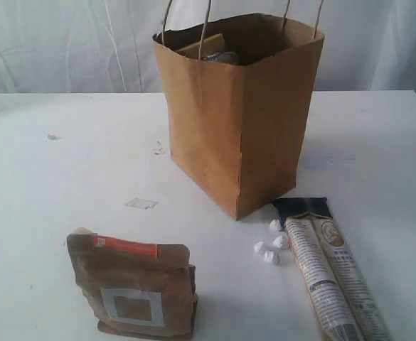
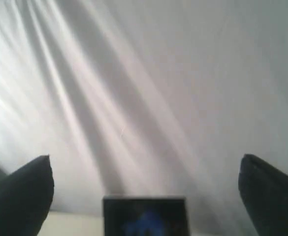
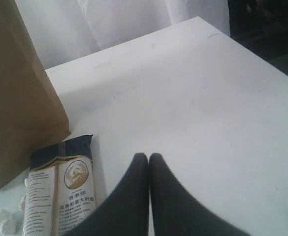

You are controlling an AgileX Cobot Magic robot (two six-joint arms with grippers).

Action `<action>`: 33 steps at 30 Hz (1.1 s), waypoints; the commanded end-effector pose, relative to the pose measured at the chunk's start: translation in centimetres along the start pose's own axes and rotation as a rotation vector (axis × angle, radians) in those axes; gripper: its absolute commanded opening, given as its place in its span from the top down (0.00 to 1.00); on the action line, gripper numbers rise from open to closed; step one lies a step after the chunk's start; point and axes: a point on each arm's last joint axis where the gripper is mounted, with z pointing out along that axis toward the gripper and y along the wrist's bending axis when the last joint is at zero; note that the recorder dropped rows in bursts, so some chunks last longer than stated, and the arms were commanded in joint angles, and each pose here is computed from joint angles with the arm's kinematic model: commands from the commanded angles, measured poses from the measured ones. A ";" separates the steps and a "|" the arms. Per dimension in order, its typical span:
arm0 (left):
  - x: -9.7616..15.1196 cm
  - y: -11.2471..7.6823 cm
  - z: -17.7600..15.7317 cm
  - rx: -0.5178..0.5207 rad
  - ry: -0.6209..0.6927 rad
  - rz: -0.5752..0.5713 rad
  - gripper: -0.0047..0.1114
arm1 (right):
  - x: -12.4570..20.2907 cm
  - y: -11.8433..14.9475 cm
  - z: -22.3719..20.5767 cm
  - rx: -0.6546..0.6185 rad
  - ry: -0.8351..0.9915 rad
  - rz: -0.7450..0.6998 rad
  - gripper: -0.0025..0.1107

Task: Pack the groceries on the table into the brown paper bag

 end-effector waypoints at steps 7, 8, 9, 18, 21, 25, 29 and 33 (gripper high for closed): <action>16.9 0.3 3.5 0.170 0.412 0.314 0.08 | 0.0 0.0 0.0 0.004 -0.007 0.003 0.98; 18.2 -0.5 2.9 0.254 0.407 0.326 0.13 | 0.0 0.0 0.0 0.004 -0.007 0.003 0.98; 18.7 -1.2 2.3 0.337 0.380 0.318 0.17 | 0.0 0.0 0.0 0.004 -0.007 0.003 0.98; 20.5 -3.6 -2.7 0.778 0.246 0.107 0.95 | 0.0 0.0 0.0 0.004 -0.007 0.003 0.98; 19.7 -3.8 -4.0 0.881 0.196 0.005 0.95 | 0.0 0.0 0.0 0.004 -0.007 0.003 0.98; 18.9 -3.8 -4.4 0.935 0.110 0.067 0.95 | 0.0 0.0 0.0 0.004 -0.007 0.003 0.98; 18.7 -1.9 -2.6 0.689 0.193 0.140 0.96 | 0.0 0.0 0.0 0.004 -0.007 0.003 0.98; 19.6 2.9 0.4 0.243 0.349 0.153 0.96 | 0.0 0.0 0.0 0.004 -0.007 0.003 0.98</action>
